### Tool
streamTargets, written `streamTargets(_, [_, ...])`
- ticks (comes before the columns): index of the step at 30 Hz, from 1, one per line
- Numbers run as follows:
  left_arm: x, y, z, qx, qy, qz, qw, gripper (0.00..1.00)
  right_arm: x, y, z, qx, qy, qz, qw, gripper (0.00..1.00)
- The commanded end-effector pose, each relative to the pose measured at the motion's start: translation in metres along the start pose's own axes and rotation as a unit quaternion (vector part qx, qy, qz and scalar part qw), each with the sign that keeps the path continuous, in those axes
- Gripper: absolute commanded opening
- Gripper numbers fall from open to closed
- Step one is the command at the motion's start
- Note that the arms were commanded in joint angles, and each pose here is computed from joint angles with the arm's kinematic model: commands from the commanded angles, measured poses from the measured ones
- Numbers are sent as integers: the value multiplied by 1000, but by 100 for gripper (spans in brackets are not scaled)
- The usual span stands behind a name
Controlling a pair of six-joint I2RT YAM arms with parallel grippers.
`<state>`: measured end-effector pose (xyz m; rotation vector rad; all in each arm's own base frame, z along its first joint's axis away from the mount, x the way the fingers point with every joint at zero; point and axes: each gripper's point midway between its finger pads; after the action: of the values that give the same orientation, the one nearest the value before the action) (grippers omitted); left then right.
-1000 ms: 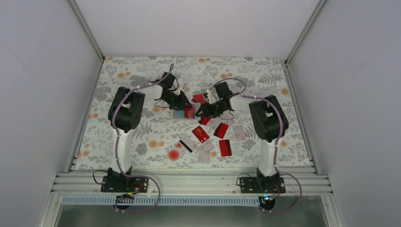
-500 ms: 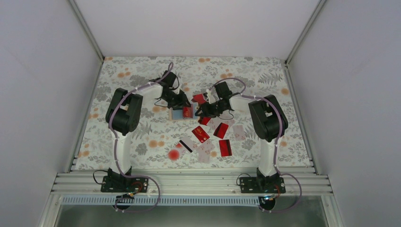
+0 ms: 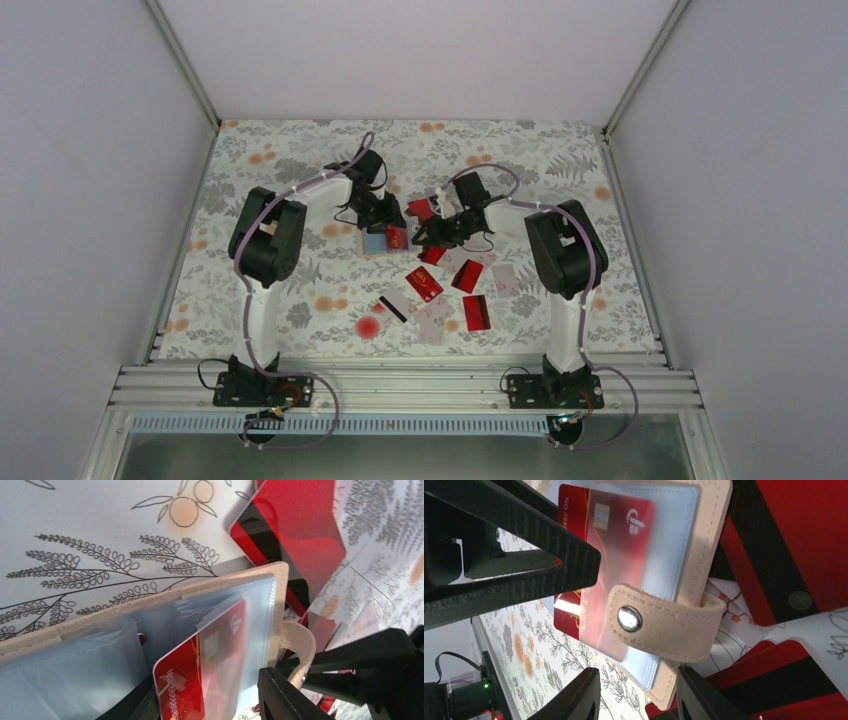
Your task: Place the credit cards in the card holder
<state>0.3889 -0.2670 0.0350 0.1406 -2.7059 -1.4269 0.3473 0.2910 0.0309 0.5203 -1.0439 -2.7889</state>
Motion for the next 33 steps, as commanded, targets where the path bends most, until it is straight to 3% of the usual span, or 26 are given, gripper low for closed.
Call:
streamTargets(1, [6, -8, 21, -71, 45, 16, 996, 44, -9, -4, -1, -3, 9, -7, 1000, 39])
streamTargets(13, [8, -24, 30, -124, 104, 36, 986, 47, -19, -3, 9, -27, 16, -25, 999, 39])
streamTargets(33, [11, -47, 19, -124, 156, 55, 978, 47, -15, -17, 0, -46, 19, -21, 999, 39])
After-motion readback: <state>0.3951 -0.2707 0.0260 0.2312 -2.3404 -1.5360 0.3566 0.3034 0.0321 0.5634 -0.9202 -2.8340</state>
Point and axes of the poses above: each gripper's point midway between its finger pads, its own y axis back along the fingers, its own z axis along the line the jaws close on, x = y × z, and after that the axes turned 4 degrees about y, right-handed
